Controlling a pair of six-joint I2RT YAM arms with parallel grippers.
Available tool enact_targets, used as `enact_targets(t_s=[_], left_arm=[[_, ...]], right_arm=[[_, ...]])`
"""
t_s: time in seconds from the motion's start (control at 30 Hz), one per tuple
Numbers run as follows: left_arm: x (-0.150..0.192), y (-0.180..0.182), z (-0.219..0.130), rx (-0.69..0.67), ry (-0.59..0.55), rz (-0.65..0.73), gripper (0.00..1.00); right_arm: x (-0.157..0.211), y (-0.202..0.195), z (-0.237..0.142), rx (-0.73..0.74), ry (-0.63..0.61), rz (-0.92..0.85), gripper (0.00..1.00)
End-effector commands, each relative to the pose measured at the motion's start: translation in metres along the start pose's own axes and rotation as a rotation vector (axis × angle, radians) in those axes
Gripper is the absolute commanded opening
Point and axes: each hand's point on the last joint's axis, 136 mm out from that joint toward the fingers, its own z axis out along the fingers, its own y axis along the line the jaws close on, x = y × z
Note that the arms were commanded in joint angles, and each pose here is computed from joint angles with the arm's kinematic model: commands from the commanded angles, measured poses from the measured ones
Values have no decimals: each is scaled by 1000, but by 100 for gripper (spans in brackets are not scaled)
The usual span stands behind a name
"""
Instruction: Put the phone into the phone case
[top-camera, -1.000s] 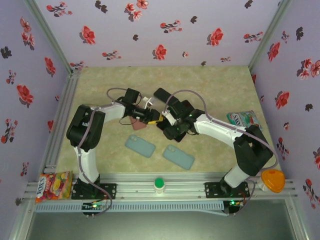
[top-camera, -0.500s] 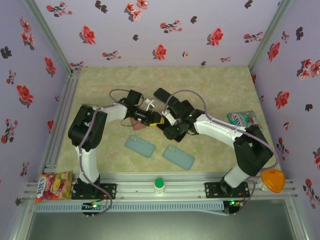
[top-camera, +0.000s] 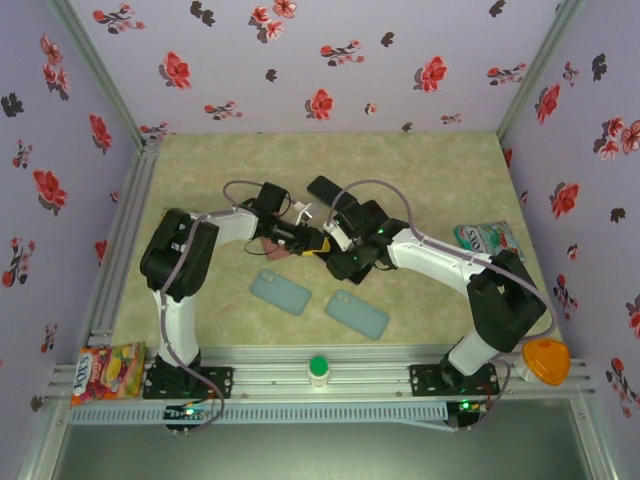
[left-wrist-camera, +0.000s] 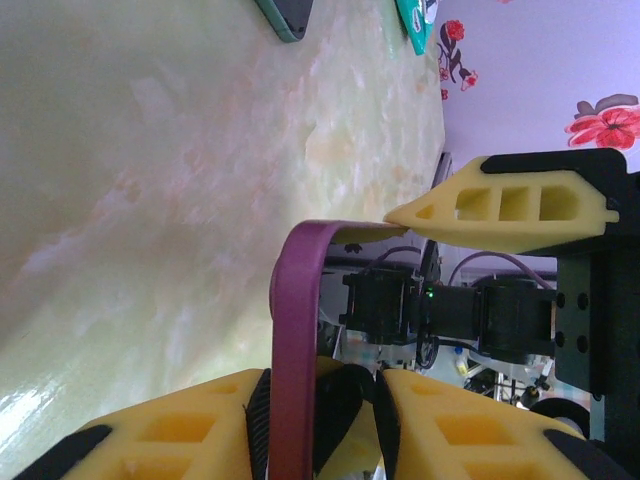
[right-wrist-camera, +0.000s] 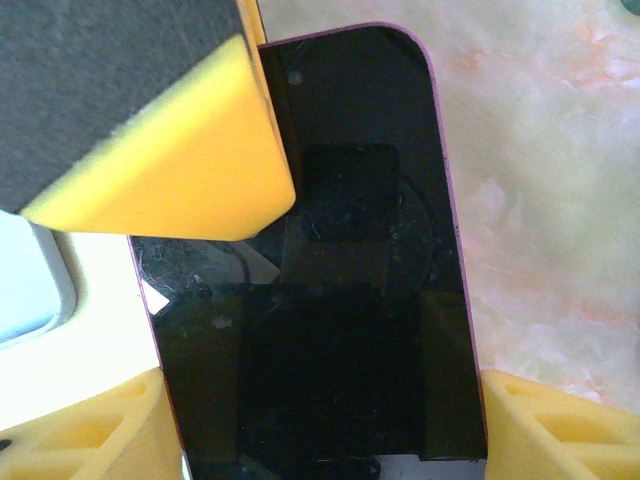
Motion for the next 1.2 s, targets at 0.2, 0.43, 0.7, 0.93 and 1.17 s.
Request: enact_targets(t_s=[0.2,0.43,0.7,0.93,1.17], left_arm=[[2,-3,6,30,26,8,31],[3,-5,7,34,31,12,19],[2,-11,5,38,20,37,0],[-10,-29,-4,36,-48,91,0],[-23,-47,-19,-21,-138,152,0]], right_arm=[[-24,1,-16,14,-87,-5,62],[-25,1,-17,15,-88,-6,62],[-22,0,-16,18,-83,-2,61],[-18,-2,-21,30,-97,21,77],[-15,-16,-41,62,-189,109,87]])
